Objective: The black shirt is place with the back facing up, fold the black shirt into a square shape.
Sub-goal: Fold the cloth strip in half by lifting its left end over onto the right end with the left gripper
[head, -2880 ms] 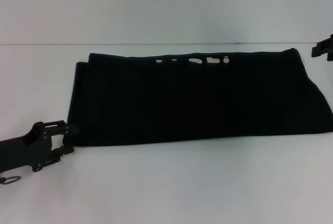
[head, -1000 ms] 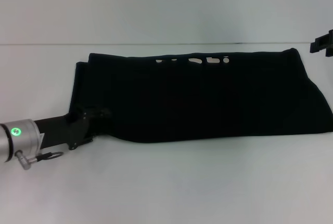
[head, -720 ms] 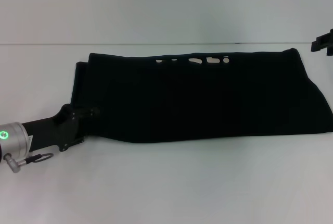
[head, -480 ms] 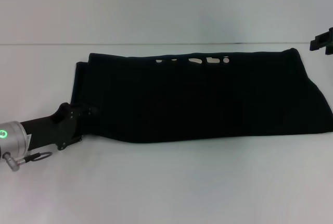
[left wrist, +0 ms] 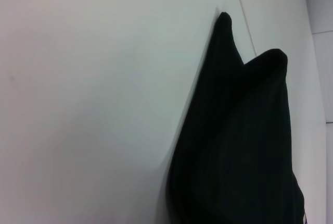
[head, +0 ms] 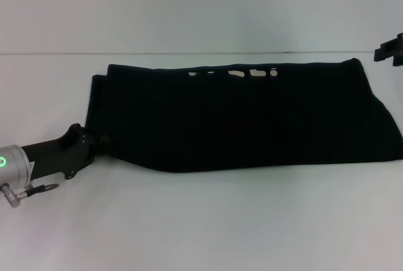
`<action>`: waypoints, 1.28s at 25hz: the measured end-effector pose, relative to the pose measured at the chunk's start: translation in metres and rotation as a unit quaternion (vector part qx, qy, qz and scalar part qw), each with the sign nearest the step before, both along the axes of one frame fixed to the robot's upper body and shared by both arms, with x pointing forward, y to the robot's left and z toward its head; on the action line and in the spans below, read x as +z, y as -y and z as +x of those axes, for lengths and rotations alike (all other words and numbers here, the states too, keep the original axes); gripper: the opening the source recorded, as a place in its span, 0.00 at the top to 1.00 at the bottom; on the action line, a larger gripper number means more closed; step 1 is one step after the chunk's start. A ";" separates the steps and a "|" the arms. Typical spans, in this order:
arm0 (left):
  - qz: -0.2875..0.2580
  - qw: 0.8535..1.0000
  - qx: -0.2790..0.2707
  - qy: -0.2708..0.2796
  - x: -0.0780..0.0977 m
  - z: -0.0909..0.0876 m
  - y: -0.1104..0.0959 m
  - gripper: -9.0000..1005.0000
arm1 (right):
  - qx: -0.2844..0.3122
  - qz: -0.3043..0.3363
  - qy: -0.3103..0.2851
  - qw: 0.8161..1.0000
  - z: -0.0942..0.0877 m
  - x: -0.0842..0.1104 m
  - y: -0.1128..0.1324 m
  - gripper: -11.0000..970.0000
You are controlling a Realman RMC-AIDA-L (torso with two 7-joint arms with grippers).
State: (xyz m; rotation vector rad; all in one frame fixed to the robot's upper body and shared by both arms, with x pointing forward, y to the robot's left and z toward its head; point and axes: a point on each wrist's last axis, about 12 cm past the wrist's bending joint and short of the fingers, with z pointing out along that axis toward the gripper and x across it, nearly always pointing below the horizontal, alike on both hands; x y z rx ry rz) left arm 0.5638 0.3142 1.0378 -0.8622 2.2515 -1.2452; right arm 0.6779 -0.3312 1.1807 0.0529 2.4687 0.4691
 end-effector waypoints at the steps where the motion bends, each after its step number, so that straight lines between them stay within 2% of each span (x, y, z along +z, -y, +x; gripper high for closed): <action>1: 0.000 1.000 0.000 0.000 0.000 0.000 0.000 0.62 | 0.000 0.000 0.000 1.000 0.000 0.000 0.000 0.51; 8: 0.024 0.999 -0.021 0.016 -0.001 0.000 0.001 0.90 | 0.002 0.000 -0.002 1.000 0.000 0.001 -0.001 0.51; 9: 0.053 0.996 -0.050 0.049 0.001 0.001 0.002 0.92 | 0.002 0.001 -0.002 1.000 0.000 0.000 0.000 0.51; 13: 0.091 0.987 -0.090 0.097 0.004 0.004 0.004 0.99 | -0.001 0.001 -0.002 1.000 -0.001 0.000 0.002 0.51; 15: 0.104 0.983 -0.099 0.117 0.007 0.005 0.003 0.99 | -0.003 0.000 -0.002 1.000 -0.002 0.000 0.004 0.51; 18: 0.107 0.983 -0.075 0.126 0.010 0.003 -0.009 0.99 | -0.006 -0.001 -0.001 1.000 -0.002 0.001 0.008 0.51; 26: 0.121 0.986 -0.025 0.115 0.008 -0.017 -0.043 0.99 | -0.010 -0.005 -0.010 1.000 -0.005 0.004 0.019 0.51; 32: 0.125 0.985 -0.020 0.116 0.009 -0.021 -0.048 0.99 | -0.024 0.013 -0.012 1.000 -0.007 0.015 0.032 0.51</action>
